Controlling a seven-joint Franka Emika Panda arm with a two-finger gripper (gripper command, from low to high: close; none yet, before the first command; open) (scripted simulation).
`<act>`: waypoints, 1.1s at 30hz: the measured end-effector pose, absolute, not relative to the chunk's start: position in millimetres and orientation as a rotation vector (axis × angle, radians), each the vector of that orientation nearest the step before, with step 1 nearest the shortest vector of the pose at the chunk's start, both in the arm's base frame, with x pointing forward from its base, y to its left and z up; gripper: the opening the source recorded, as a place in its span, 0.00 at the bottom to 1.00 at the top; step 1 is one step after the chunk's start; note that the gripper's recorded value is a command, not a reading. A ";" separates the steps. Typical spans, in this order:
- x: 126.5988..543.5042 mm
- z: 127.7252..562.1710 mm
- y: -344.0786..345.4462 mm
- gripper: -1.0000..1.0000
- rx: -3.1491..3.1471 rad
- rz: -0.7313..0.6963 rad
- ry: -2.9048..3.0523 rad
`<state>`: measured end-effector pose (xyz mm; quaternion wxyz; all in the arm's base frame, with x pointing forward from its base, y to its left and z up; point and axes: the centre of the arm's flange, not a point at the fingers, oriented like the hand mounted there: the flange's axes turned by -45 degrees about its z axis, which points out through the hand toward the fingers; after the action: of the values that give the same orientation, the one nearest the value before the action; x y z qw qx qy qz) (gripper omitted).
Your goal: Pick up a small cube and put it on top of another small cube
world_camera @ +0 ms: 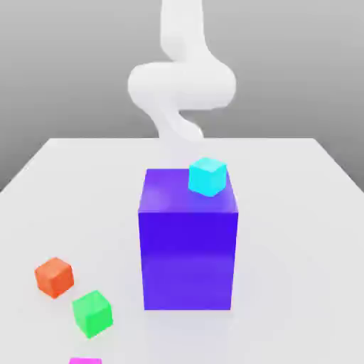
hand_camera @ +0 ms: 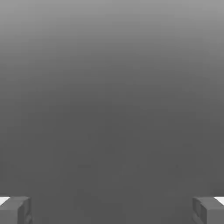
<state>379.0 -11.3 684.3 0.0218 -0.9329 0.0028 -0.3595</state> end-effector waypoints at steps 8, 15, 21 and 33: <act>470.3 578.9 -42.6 0.50 -2.904 -0.796 0.001; 523.4 471.0 -66.4 0.50 -2.932 -0.553 0.020; 547.3 373.8 -89.7 0.50 -2.978 -0.362 0.048; 542.3 194.8 -142.7 0.50 -3.131 -0.019 0.070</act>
<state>542.3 -142.7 194.8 0.0047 -0.9997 0.0223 -0.0060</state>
